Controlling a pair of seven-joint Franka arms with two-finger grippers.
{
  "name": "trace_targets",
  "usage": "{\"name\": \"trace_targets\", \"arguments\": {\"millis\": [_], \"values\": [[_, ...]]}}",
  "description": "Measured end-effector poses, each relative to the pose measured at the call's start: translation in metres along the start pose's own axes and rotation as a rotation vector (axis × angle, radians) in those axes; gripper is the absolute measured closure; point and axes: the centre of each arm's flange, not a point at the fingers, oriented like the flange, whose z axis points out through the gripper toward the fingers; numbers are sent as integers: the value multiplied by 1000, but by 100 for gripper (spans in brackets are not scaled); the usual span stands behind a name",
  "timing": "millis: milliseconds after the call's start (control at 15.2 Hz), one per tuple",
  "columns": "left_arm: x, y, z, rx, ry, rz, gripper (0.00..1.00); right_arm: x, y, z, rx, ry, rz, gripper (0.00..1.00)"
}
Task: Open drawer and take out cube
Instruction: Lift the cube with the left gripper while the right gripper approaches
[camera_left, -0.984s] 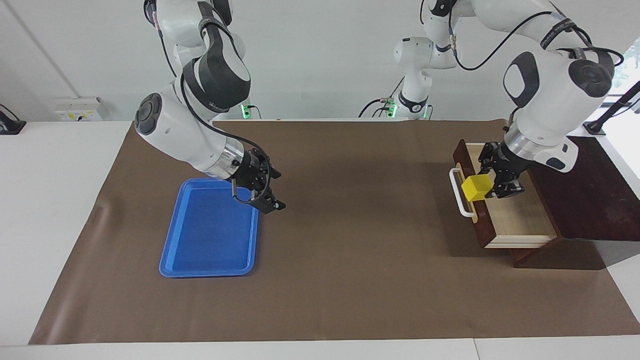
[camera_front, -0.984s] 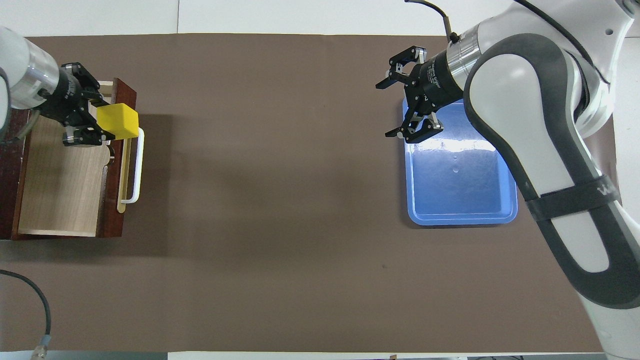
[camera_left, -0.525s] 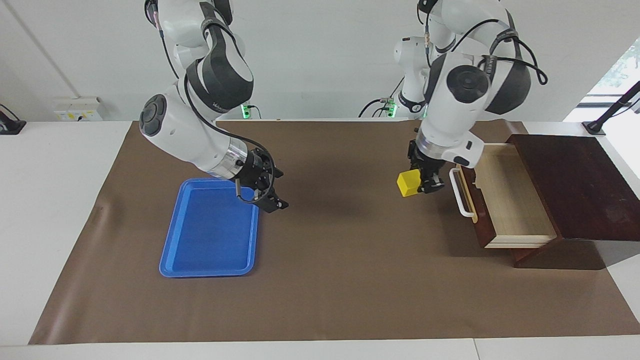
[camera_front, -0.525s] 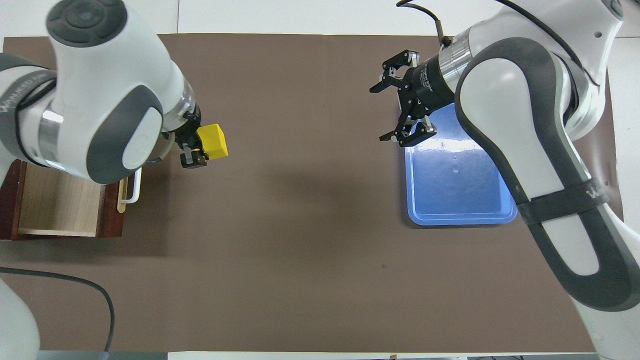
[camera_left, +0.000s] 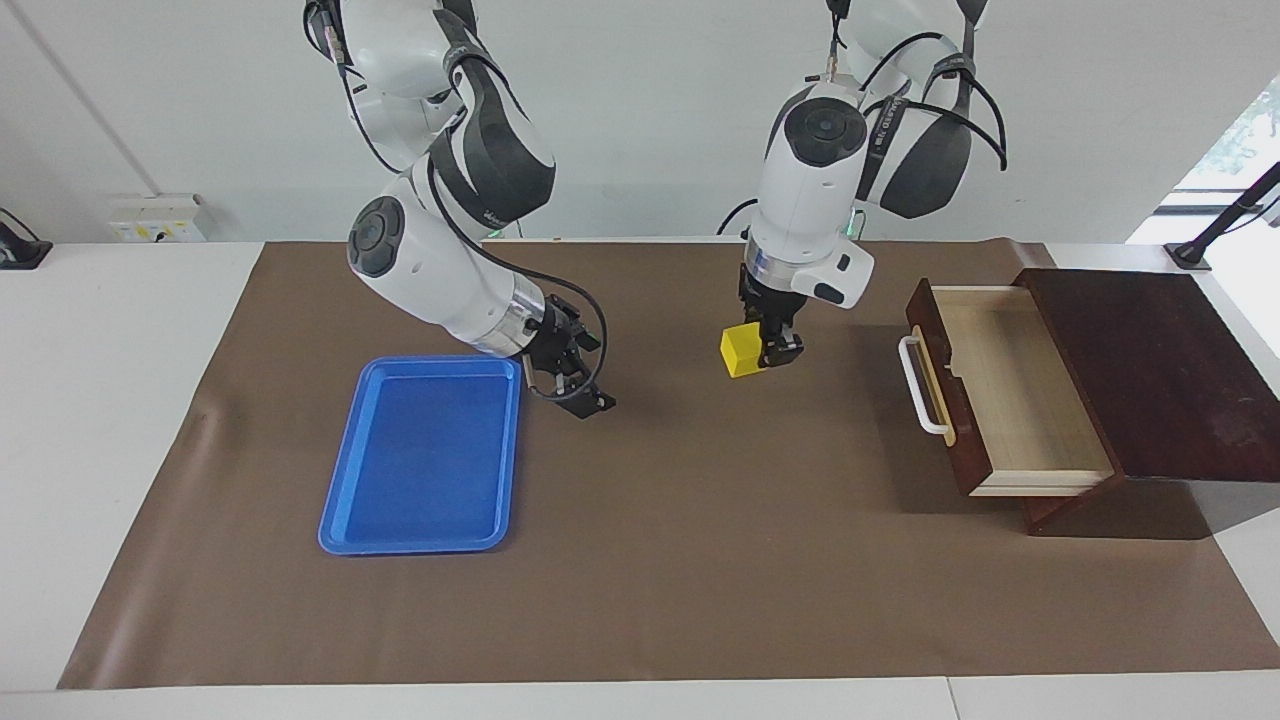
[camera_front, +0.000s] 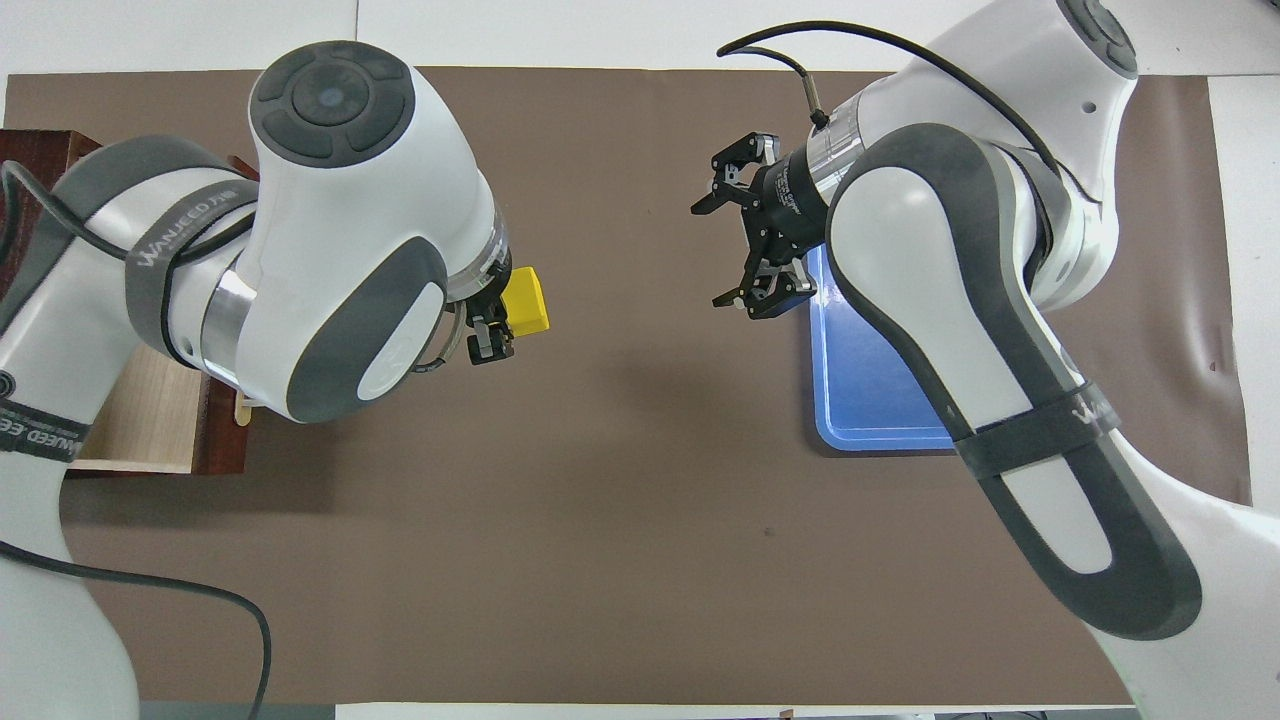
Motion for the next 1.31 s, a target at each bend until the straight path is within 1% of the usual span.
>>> {"name": "trace_targets", "arguments": {"millis": [131, 328, 591, 919, 1050, 1312], "values": [[-10, -3, 0, -16, -27, 18, 45, -11, 2, 5, -3, 17, -24, 3], [-12, 5, 1, -46, -62, 11, 45, -20, 3, 6, 3, 29, -49, 3], [-7, 12, 4, -42, -61, -19, 45, -23, 4, 6, 3, 29, -58, 4], [-7, 12, 5, -40, -61, -30, 45, -40, 5, 11, 4, 28, -81, 6], [-7, 12, 5, -40, -61, -30, 45, -49, 4, 11, 11, 27, -96, 9], [-9, 10, 7, -37, -59, -26, 45, -60, -6, 18, 16, 27, -121, 9]]}}
